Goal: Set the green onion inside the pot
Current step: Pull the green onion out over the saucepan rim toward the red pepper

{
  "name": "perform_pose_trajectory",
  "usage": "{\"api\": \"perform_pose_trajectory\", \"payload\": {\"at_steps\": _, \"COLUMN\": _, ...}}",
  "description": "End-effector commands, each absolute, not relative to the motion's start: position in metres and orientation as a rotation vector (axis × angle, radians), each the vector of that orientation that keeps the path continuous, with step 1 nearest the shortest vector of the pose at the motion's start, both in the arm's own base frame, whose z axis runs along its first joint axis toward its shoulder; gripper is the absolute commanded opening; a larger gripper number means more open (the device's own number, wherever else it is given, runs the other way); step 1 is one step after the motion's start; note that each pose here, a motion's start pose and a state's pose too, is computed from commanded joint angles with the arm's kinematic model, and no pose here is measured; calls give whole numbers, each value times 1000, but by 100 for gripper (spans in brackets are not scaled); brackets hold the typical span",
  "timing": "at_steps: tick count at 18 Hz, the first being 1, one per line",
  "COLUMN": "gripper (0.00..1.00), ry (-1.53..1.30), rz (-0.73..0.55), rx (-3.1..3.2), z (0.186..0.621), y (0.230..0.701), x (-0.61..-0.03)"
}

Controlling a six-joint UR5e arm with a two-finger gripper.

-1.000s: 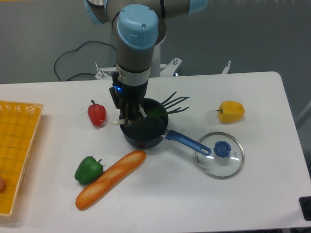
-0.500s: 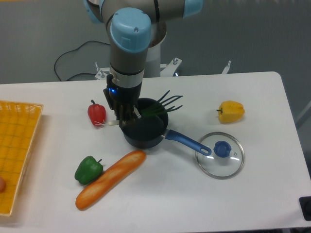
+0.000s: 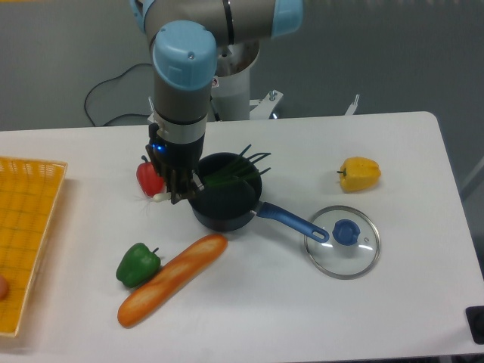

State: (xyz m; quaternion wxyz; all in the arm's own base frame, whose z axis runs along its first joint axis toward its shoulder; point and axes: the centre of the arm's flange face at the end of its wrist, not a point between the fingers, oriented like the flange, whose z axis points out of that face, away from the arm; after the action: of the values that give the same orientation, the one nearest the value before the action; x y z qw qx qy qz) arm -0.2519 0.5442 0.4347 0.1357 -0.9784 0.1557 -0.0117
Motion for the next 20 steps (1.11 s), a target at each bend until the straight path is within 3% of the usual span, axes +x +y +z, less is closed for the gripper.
{"api": "perform_pose_trajectory", "payload": {"at_steps": 20, "gripper": 0, "ry": 355, "rz": -71, "rx": -2853, "z": 419, "y": 564, "x": -224}}
